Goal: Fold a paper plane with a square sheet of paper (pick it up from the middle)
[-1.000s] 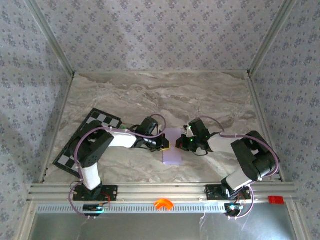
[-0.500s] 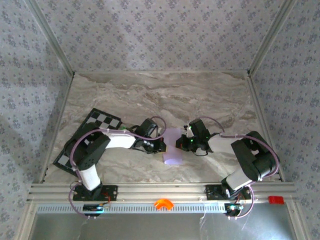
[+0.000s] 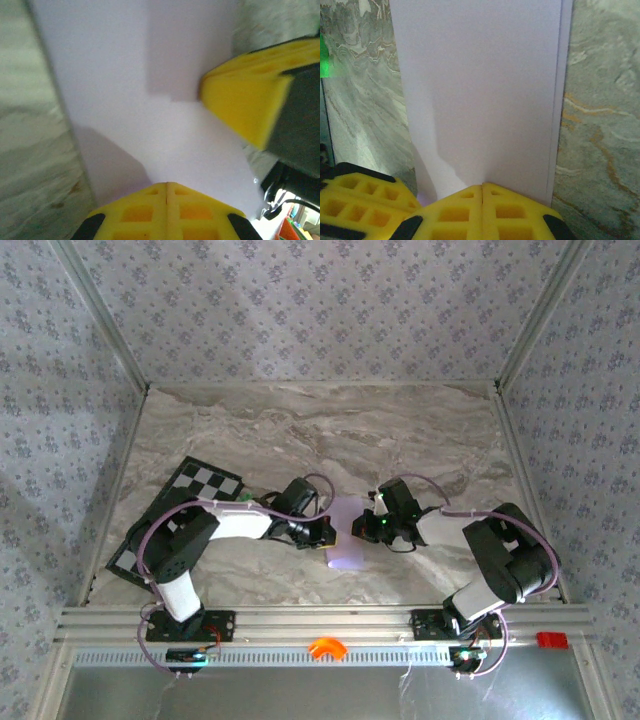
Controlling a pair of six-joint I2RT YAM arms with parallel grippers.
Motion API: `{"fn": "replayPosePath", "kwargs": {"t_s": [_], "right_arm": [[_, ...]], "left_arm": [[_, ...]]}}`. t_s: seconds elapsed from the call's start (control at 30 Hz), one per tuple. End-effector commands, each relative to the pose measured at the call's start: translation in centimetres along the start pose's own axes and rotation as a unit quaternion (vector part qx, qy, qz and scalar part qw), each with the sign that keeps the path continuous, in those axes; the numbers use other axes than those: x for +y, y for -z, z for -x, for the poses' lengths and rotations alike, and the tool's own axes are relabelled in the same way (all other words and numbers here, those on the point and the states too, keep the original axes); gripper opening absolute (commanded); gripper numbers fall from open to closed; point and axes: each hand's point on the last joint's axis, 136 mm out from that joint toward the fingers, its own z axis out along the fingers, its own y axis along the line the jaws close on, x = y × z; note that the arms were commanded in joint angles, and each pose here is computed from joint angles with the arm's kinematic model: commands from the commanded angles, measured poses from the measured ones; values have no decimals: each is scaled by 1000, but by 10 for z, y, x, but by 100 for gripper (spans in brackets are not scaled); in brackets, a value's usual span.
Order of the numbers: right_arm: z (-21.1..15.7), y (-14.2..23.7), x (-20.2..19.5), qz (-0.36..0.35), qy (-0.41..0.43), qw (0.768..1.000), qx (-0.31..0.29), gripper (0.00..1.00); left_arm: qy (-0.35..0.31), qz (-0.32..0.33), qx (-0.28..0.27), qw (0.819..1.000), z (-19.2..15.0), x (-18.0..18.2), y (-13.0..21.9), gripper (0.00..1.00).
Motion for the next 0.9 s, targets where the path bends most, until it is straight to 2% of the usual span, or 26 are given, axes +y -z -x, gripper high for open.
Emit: {"fn": "replayPosePath", "kwargs": {"t_s": [0.0, 0.13, 0.23, 0.43, 0.6, 0.73, 0.87], "right_arm": [[-35, -1, -61, -111, -51, 992, 38, 0], [-35, -1, -62, -111, -53, 992, 38, 0], [-37, 0, -63, -111, -54, 992, 36, 0], [-37, 0, -65, -110, -56, 992, 37, 0], [-36, 1, -63, -105, -59, 992, 36, 0], [-34, 2, -66, -106, -63, 992, 32, 0], [-36, 0, -66, -104, -63, 992, 38, 0]], "left_arm": [[11, 13, 25, 1000, -19, 18, -6, 0], [26, 45, 36, 998, -34, 42, -6, 0], [22, 58, 31, 998, -36, 43, 3, 0], [1, 36, -2, 999, -17, 9, 21, 0], [6, -32, -31, 999, 6, -32, 22, 0], [-1, -24, -5, 1000, 2, -34, 9, 0], [-5, -7, 29, 1000, -18, -22, -8, 0]]}}
